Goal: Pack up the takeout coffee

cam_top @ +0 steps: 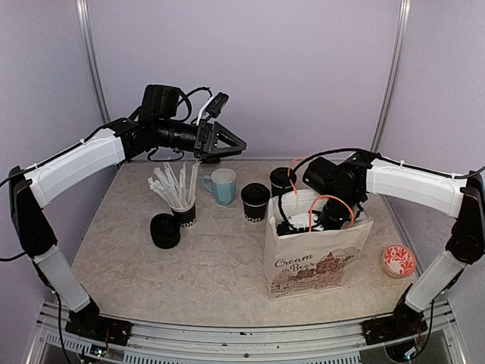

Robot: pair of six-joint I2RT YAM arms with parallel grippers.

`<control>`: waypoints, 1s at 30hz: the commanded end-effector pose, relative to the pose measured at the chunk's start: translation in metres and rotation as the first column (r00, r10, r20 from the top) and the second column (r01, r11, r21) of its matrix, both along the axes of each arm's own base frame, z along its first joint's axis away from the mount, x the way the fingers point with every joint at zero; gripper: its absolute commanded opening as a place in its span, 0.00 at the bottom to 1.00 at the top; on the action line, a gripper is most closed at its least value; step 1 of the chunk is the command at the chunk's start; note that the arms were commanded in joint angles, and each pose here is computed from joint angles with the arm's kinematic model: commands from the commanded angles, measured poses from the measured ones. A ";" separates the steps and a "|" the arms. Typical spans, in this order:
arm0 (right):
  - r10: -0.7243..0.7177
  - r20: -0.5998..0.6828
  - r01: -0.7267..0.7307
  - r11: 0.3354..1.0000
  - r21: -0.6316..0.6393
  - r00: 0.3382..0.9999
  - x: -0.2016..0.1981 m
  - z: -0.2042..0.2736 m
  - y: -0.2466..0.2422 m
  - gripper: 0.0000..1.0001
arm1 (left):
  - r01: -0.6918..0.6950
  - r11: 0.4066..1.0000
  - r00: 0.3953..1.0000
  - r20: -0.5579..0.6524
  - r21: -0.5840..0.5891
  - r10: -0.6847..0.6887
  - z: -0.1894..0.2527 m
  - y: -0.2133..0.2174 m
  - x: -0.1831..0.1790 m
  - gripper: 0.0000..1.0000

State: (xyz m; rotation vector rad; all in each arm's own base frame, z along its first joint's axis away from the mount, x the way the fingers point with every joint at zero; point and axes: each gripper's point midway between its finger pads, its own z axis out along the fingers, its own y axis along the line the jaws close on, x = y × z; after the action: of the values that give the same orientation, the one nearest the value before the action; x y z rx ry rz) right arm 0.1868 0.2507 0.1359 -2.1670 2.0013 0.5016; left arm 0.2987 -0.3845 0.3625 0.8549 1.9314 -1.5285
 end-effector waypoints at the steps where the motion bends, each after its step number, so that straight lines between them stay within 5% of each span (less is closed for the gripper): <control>1: -0.003 -0.004 0.003 1.000 -0.013 1.000 -0.005 -0.011 0.005 0.24 | 0.015 0.999 0.998 0.067 -0.032 -0.013 0.010 0.001 -0.002 0.48; 13: 0.081 -0.012 -0.078 0.986 0.147 0.997 -0.027 0.056 0.017 0.57 | -0.008 1.000 0.973 0.230 -0.009 0.010 0.020 -0.035 -0.023 0.53; 30: 0.079 0.120 -0.113 0.945 0.308 0.990 -0.025 0.135 0.013 0.60 | 0.139 0.985 0.973 0.199 -0.104 -0.116 0.013 -0.107 -0.035 0.56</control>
State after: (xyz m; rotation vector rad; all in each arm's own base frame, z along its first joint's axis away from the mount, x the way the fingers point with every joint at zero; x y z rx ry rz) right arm 0.1680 0.2711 0.2370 -2.0873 1.7243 0.6156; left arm 0.2747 -0.4691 0.3649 0.9973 1.7400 -1.4793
